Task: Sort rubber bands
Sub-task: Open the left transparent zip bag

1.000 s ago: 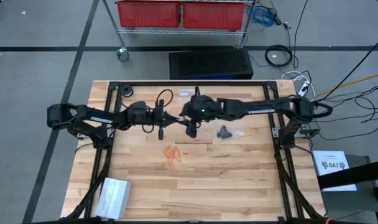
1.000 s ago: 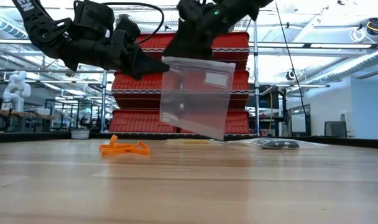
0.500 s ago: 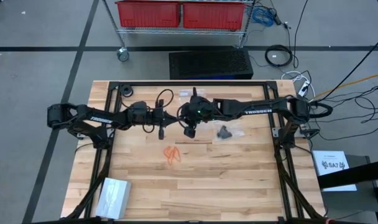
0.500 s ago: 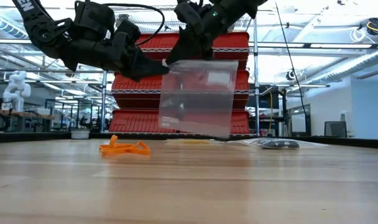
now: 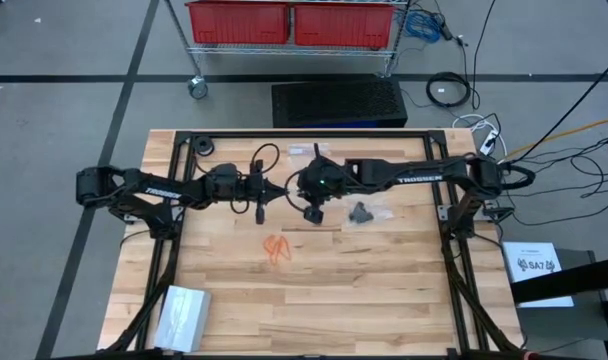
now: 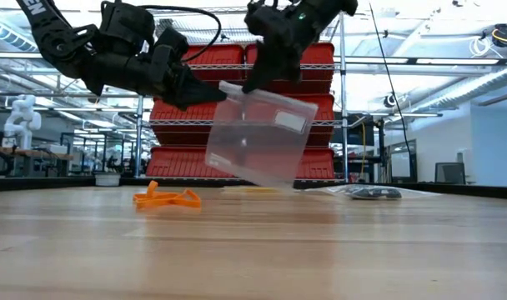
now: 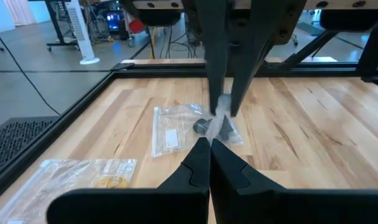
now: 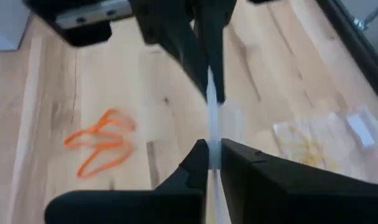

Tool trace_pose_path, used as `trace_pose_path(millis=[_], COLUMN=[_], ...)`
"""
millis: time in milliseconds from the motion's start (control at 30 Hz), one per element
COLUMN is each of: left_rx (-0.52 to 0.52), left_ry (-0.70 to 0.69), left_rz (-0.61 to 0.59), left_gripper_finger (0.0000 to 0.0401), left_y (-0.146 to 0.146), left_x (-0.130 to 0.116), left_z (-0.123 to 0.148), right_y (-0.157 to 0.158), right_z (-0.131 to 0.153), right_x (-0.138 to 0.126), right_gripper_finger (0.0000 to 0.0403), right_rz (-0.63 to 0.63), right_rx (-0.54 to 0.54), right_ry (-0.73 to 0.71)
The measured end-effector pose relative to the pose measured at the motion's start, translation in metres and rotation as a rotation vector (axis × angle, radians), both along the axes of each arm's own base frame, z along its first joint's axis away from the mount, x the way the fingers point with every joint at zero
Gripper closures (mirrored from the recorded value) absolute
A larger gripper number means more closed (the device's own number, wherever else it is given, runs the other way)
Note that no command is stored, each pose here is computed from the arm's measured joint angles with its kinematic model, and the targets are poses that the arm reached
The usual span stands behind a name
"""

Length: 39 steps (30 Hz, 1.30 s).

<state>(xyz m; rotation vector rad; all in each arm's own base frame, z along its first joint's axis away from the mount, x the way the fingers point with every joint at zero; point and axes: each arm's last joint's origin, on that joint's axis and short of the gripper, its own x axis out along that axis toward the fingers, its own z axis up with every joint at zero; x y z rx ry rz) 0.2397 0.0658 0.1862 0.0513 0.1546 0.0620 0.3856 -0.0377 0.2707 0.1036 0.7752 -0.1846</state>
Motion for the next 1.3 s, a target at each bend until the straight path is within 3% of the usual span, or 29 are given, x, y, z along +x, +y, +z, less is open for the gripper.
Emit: trace_pose_path(millis=[800,1100,1300], left_rx=[0.002,0.014,0.013], left_ry=[-0.011,-0.005,-0.001], left_rz=[0.010,0.069,0.064], left_gripper_finger=[0.0401,0.0401,0.0401], left_y=[0.000,0.003,0.003], left_x=[0.000,-0.001,-0.001], left_z=[0.001,0.000,0.000], right_y=[0.022,0.024,0.023], right_z=[0.016,0.026,0.046], right_x=[-0.056,-0.075,-0.066], right_gripper_finger=[0.0397,0.0358,0.0327], right_rz=[-0.074,-0.107,-0.100], right_rx=[0.088,0.124,0.088], right_ry=[0.319,0.375,0.144])
